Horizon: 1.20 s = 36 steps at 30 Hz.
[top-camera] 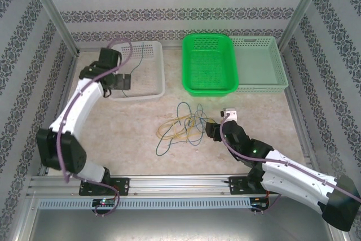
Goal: Untangle the cables
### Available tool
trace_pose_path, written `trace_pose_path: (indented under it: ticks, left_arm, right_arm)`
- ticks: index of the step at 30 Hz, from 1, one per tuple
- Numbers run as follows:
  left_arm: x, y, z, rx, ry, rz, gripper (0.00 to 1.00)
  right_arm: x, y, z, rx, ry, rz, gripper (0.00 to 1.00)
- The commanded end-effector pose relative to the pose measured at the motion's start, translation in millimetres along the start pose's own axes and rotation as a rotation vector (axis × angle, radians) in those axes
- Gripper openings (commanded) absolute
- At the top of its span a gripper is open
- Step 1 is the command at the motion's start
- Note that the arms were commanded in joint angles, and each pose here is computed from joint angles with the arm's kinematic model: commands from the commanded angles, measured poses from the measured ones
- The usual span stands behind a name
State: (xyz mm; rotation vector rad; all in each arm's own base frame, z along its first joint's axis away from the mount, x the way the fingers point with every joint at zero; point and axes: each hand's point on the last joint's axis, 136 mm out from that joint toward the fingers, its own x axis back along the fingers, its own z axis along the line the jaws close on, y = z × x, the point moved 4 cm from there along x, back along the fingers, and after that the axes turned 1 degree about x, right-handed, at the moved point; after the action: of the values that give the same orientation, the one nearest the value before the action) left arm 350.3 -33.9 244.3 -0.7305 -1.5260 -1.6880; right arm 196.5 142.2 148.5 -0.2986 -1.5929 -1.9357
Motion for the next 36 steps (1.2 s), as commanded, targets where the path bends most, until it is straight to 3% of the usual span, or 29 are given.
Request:
trace_pose_path:
  ticks: [1,6,10,14,20,26,31,36]
  left_arm:
    - [-1.5,-59.4,-47.5,-0.055,-0.094,0.120,1.00]
    - [-10.7,-159.2,-92.8,0.043,-0.229,0.377,0.92]
    - [-0.8,-201.0,-120.8,0.042,-0.280,0.422,0.90]
    - [2.2,-224.2,-143.9,-0.010,-0.277,0.472,0.89]
    - [-11.2,-233.1,-167.7,0.012,-0.281,0.476,0.87]
    - [-32.6,-238.4,-180.4,-0.018,-0.242,0.497,0.77]
    - [-48.7,-243.4,-186.2,-0.059,-0.207,0.515,0.62]
    - [-61.1,-251.6,-189.0,-0.082,-0.194,0.532,0.29]
  right_arm:
    - [5.3,13.5,7.6,0.060,0.005,0.006,0.65]
    - [-6.0,19.0,18.7,0.080,0.003,0.035,0.69]
    - [-24.3,16.2,24.1,0.055,-0.004,0.085,0.71]
    - [-43.5,8.3,21.5,-0.016,-0.024,0.180,0.72]
    - [-57.0,6.2,27.3,-0.035,-0.014,0.221,0.71]
    - [-58.9,1.3,19.5,-0.048,-0.041,0.240,0.70]
    - [-52.3,-0.8,5.0,-0.083,-0.062,0.228,0.70]
    - [-45.0,-2.9,-5.1,-0.088,-0.074,0.213,0.69]
